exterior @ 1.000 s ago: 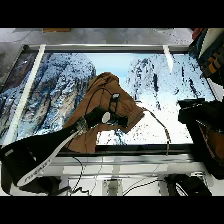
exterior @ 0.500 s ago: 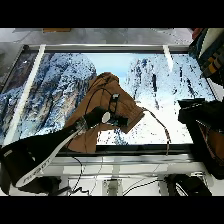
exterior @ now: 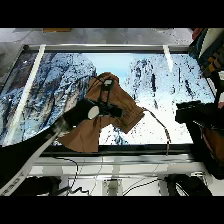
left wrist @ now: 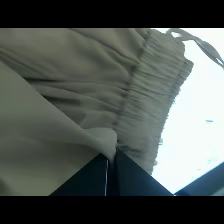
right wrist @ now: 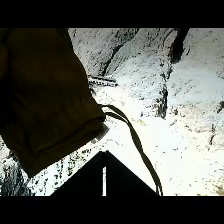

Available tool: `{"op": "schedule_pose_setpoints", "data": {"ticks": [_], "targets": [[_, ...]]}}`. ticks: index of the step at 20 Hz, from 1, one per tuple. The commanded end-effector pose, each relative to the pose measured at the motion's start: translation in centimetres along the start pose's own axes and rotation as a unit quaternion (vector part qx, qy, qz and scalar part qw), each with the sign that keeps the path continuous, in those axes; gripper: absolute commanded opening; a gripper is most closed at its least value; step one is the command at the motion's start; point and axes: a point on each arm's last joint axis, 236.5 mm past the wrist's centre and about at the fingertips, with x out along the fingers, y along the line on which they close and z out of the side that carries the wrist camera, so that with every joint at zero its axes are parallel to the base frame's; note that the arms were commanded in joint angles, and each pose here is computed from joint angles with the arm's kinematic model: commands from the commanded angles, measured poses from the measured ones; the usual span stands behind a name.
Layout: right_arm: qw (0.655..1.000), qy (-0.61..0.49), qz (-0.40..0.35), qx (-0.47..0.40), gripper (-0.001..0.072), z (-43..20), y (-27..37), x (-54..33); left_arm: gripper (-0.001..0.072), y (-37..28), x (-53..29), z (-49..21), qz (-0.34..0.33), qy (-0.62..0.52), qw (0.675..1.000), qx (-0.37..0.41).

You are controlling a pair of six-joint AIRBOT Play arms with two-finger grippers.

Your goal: Fold the clothes and pants, and hang the long-sleeved shirts on hangers.

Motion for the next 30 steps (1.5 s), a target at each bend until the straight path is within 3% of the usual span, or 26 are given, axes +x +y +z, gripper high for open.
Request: {"op": "schedule_pose_setpoints", "data": {"ticks": [1, 4, 7, 8, 9, 10, 11, 12, 14, 20, 26, 27, 29, 30], "targets": [[0.999, 0.035, -0.002, 0.028, 0.0025, -2.4, 0.0, 1.9, 0.0023, 3.0, -4.7, 1.8, 0.047, -0.025, 0.998, 0.026], [0.995, 0.092, -0.002, 0.031, 0.0025, -7.0, -0.1, 4.4, 0.0023, 4.8, -8.1, 3.0, 0.066, -0.048, 0.996, 0.023], [0.989, 0.106, 0.030, 0.095, 0.0026, -9.9, 1.7, 6.9, 0.0023, 7.1, -10.7, 3.1, 0.095, -0.052, 0.994, 0.014], [0.987, 0.094, 0.053, 0.119, 0.0082, -10.1, 2.8, 7.9, 0.0023, 7.8, -11.4, 3.1, 0.102, -0.051, 0.993, 0.017], [0.981, 0.087, 0.075, 0.155, 0.0287, -10.4, 3.9, 9.1, 0.0023, 8.3, -11.8, 3.1, 0.108, -0.050, 0.993, 0.022], [0.971, 0.091, 0.093, 0.198, 0.0364, -11.0, 4.8, 10.3, 0.0023, 8.8, -12.0, 3.1, 0.112, -0.049, 0.992, 0.020], [0.961, 0.105, 0.107, 0.233, 0.0369, -11.9, 5.7, 11.5, 0.0023, 9.2, -12.1, 3.1, 0.115, -0.048, 0.992, 0.017], [0.947, 0.123, 0.120, 0.271, 0.0435, -12.7, 6.6, 12.6, 0.0023, 9.4, -12.1, 3.0, 0.117, -0.047, 0.992, 0.015], [0.911, 0.172, 0.139, 0.349, 0.0637, -14.1, 8.5, 15.0, 0.0023, 9.4, -12.1, 3.0, 0.117, -0.047, 0.992, 0.015], [0.828, 0.266, 0.208, 0.447, 0.0624, -16.1, 13.5, 21.0, 0.0023, 9.4, -12.1, 3.0, 0.117, -0.047, 0.992, 0.015], [0.811, 0.272, 0.214, 0.471, 0.0623, -15.1, 14.0, 24.8, 0.0023, 9.5, -12.0, 3.0, 0.119, -0.046, 0.992, 0.019], [0.803, 0.274, 0.216, 0.484, 0.0608, -14.9, 14.2, 25.2, 0.0023, 9.5, -12.0, 3.0, 0.119, -0.045, 0.992, 0.019], [0.791, 0.273, 0.220, 0.502, 0.0509, -14.5, 14.4, 25.6, 0.0023, 9.6, -12.0, 3.0, 0.120, -0.045, 0.991, 0.020], [0.791, 0.268, 0.217, 0.505, 0.0424, -14.3, 14.2, 25.8, 0.0023, 9.7, -12.1, 3.0, 0.123, -0.046, 0.991, 0.022]]}}
